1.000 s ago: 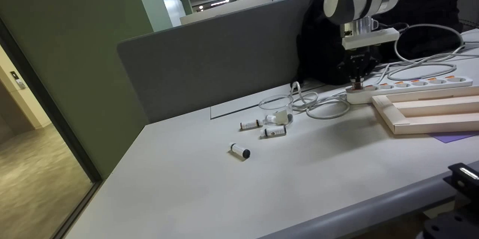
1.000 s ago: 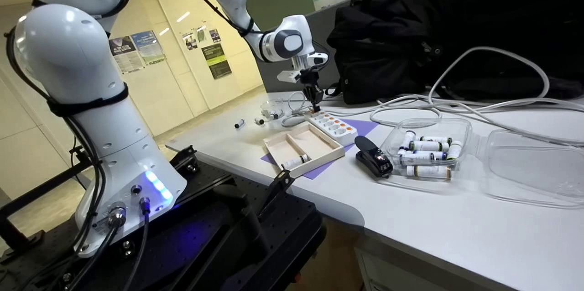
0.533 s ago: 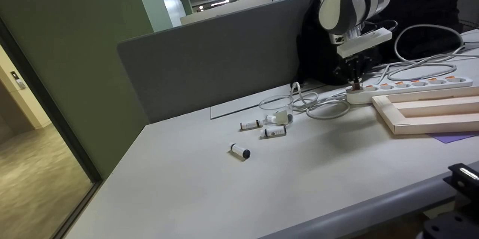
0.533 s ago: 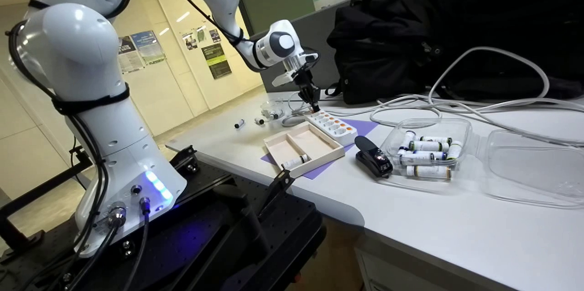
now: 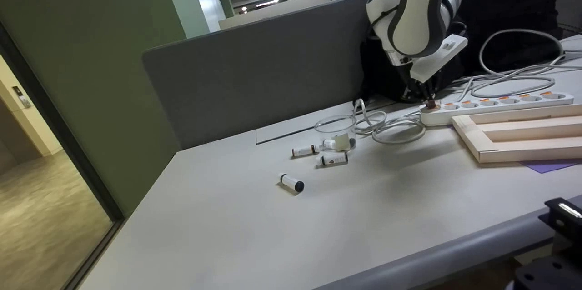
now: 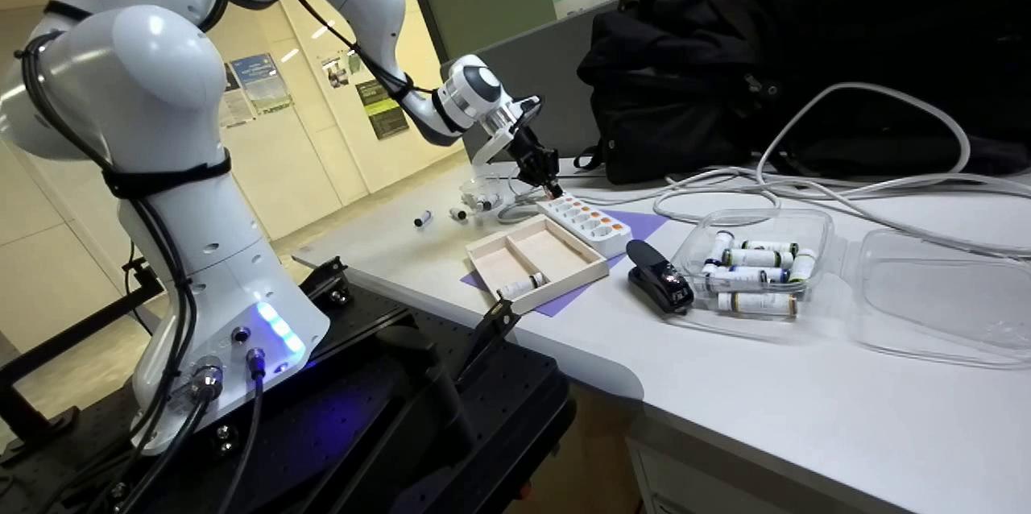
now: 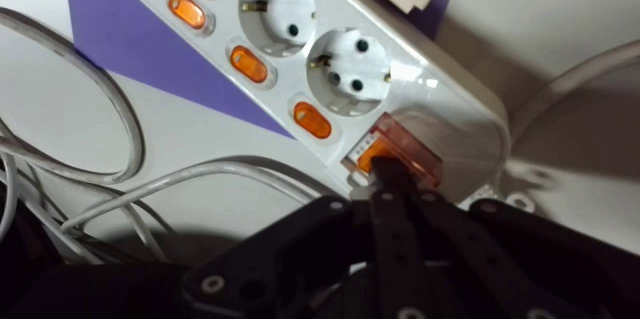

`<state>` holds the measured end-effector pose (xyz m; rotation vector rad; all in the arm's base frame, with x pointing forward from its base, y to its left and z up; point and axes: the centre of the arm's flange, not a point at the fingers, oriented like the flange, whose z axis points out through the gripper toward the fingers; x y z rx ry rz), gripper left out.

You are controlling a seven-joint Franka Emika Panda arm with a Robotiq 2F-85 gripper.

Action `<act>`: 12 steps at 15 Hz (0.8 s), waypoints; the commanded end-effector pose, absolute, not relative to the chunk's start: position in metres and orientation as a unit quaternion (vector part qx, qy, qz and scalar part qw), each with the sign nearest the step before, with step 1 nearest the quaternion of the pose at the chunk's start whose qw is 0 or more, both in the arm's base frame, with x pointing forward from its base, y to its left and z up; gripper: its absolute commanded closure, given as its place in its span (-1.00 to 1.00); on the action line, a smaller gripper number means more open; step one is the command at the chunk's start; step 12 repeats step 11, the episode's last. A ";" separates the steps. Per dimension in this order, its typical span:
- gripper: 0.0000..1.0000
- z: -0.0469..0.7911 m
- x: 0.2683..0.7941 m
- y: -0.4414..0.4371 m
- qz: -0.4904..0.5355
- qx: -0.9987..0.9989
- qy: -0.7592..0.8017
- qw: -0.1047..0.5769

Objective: Press down the leftmost switch

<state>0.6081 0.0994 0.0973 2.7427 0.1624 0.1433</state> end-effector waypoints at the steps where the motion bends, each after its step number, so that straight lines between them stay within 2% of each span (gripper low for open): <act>1: 1.00 0.141 0.602 0.104 0.062 0.982 0.049 0.171; 5: 1.00 0.224 0.604 0.088 0.081 0.992 0.037 0.093; 6: 0.48 0.246 0.604 0.081 0.082 0.994 0.037 0.070; 7: 0.47 0.266 0.603 0.073 0.077 0.995 0.038 0.052; 8: 0.38 0.281 0.603 0.064 0.072 0.996 0.035 0.032; 9: 0.72 0.244 0.617 0.085 0.087 0.993 0.041 0.068; 11: 0.45 0.276 0.612 0.070 0.086 0.994 0.042 0.047; 12: 0.45 0.276 0.612 0.070 0.086 0.994 0.042 0.047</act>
